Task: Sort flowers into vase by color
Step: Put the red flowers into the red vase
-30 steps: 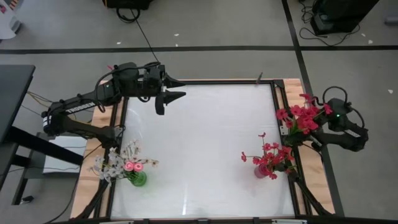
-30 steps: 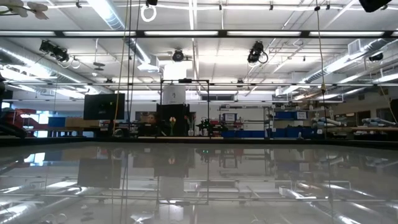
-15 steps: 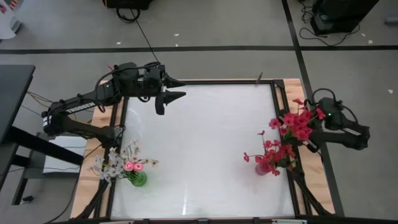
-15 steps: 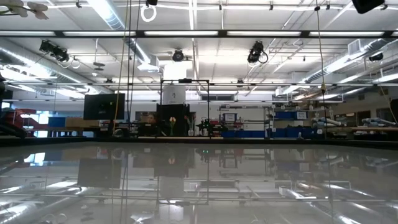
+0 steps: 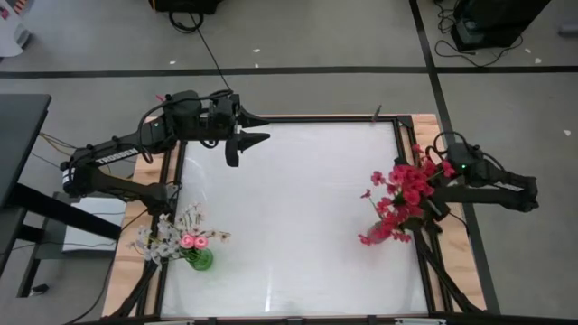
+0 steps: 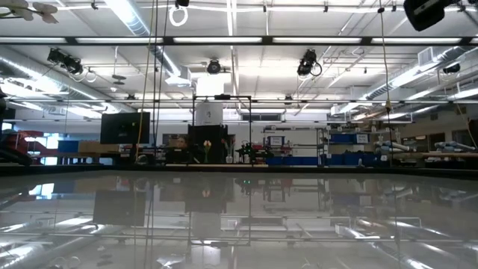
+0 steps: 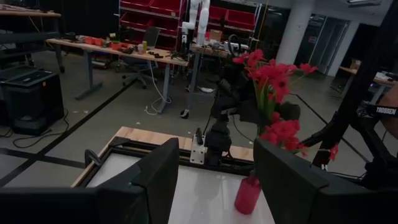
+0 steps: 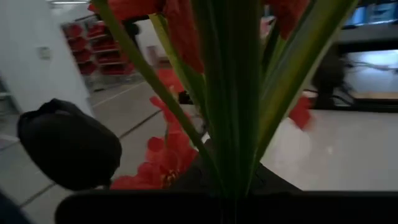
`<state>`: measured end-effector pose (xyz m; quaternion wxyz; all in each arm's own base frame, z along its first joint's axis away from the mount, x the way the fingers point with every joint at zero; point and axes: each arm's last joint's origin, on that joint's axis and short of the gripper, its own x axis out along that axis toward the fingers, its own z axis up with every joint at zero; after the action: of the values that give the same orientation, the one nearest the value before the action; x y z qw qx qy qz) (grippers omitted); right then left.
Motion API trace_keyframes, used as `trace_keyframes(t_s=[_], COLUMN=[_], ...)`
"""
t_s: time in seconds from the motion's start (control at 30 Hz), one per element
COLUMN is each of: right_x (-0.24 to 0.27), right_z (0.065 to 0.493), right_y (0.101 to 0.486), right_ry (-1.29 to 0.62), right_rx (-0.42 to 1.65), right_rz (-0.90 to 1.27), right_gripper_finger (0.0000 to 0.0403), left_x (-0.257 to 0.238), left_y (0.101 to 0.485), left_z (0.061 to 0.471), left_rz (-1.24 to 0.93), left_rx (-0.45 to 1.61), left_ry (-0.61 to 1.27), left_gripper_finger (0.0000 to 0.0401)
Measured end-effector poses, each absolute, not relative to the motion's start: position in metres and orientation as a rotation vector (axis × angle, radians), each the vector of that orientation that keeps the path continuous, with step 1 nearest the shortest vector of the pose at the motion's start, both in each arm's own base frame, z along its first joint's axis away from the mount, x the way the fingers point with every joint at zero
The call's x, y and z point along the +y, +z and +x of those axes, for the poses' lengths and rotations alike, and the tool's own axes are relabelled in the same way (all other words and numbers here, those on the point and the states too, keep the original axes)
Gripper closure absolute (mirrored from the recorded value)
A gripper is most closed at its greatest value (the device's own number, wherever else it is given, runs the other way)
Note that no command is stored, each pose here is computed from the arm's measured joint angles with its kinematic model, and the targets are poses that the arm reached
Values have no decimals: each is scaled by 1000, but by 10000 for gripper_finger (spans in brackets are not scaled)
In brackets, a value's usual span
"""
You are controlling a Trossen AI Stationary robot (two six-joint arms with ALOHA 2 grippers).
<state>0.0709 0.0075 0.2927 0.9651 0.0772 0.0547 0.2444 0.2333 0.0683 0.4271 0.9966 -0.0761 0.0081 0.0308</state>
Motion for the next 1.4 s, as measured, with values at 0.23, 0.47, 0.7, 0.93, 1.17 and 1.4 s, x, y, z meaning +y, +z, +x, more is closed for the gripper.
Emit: trace_keyframes(t_s=[0.23, 0.47, 0.7, 0.93, 1.17, 1.4], right_x=[5, 4, 3, 1, 0, 2], right_z=[78, 85, 91, 94, 95, 95], right_y=[281, 268, 250, 242, 241, 244], right_ry=[433, 422, 419, 361, 326, 402], right_rx=[116, 146, 179, 209, 200, 188], right_rz=[159, 172, 185, 264, 259, 270], right_gripper_finger=[388, 387, 386, 372, 351, 329], left_x=[68, 68, 68, 68, 68, 68], left_y=[427, 427, 427, 427, 427, 427], left_z=[233, 233, 233, 233, 233, 233], left_rz=[-152, -152, -152, -152, -152, -152], left_rx=[16, 16, 16, 16, 16, 16], left_ry=[61, 61, 62, 61, 62, 62], left_gripper_finger=[188, 188, 188, 188, 188, 188])
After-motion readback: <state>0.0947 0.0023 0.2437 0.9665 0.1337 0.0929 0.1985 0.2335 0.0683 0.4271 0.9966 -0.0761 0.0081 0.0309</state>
